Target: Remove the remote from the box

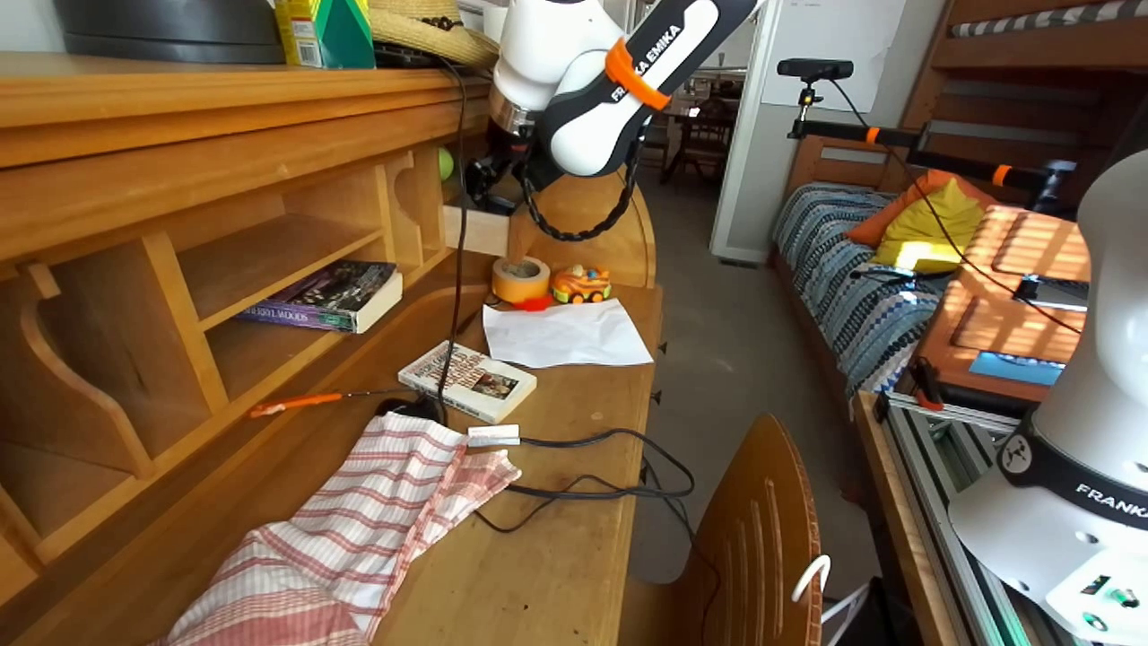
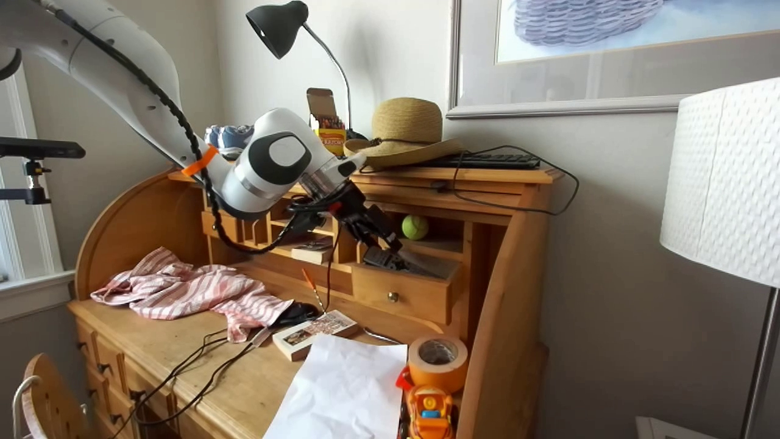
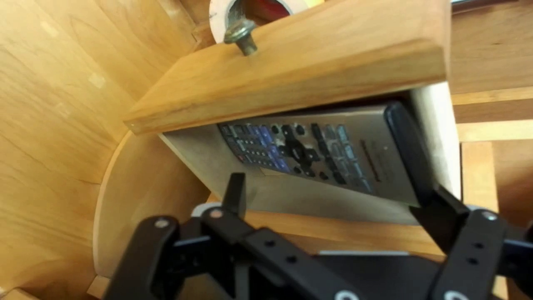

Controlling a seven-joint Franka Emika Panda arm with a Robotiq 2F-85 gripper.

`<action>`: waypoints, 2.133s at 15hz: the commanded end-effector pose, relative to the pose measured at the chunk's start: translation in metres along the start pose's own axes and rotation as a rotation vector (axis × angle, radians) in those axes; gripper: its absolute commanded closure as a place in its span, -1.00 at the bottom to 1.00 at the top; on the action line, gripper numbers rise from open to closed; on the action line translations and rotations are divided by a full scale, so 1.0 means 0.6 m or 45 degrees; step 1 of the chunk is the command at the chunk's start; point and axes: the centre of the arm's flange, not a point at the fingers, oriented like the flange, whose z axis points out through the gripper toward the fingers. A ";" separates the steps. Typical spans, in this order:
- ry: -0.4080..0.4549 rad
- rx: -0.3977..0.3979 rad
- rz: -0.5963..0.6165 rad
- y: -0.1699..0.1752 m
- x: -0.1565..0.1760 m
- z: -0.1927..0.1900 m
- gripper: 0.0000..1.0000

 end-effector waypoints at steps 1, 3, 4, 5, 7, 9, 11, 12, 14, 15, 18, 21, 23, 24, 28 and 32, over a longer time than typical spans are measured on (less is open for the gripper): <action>-0.018 -0.039 0.093 0.041 0.010 -0.015 -1.00; -0.032 -0.073 0.115 0.058 0.011 -0.016 -1.00; -0.044 -0.089 0.124 0.066 0.010 -0.015 -1.00; -0.057 -0.095 0.134 0.074 0.006 -0.016 -1.00; -0.054 -0.075 0.133 0.079 0.004 -0.011 -1.00; -0.033 -0.011 0.139 0.068 0.003 -0.006 -1.00; -0.035 0.039 0.159 0.050 0.002 0.001 -1.00; -0.028 0.066 0.167 0.040 -0.001 0.004 -1.00; -0.020 0.106 0.180 0.025 -0.004 0.007 -1.00; -0.020 0.122 0.183 0.019 -0.005 0.008 -1.00; -0.035 0.144 0.198 0.013 -0.011 0.015 -1.00; -0.056 0.132 0.237 0.024 -0.021 0.019 -1.00; -0.059 0.122 0.257 0.035 -0.025 0.022 -1.00; -0.061 0.120 0.264 0.040 -0.026 0.021 -1.00; -0.133 0.051 0.271 0.045 -0.028 0.011 -1.00; -0.101 -0.011 0.310 0.059 -0.020 -0.018 -1.00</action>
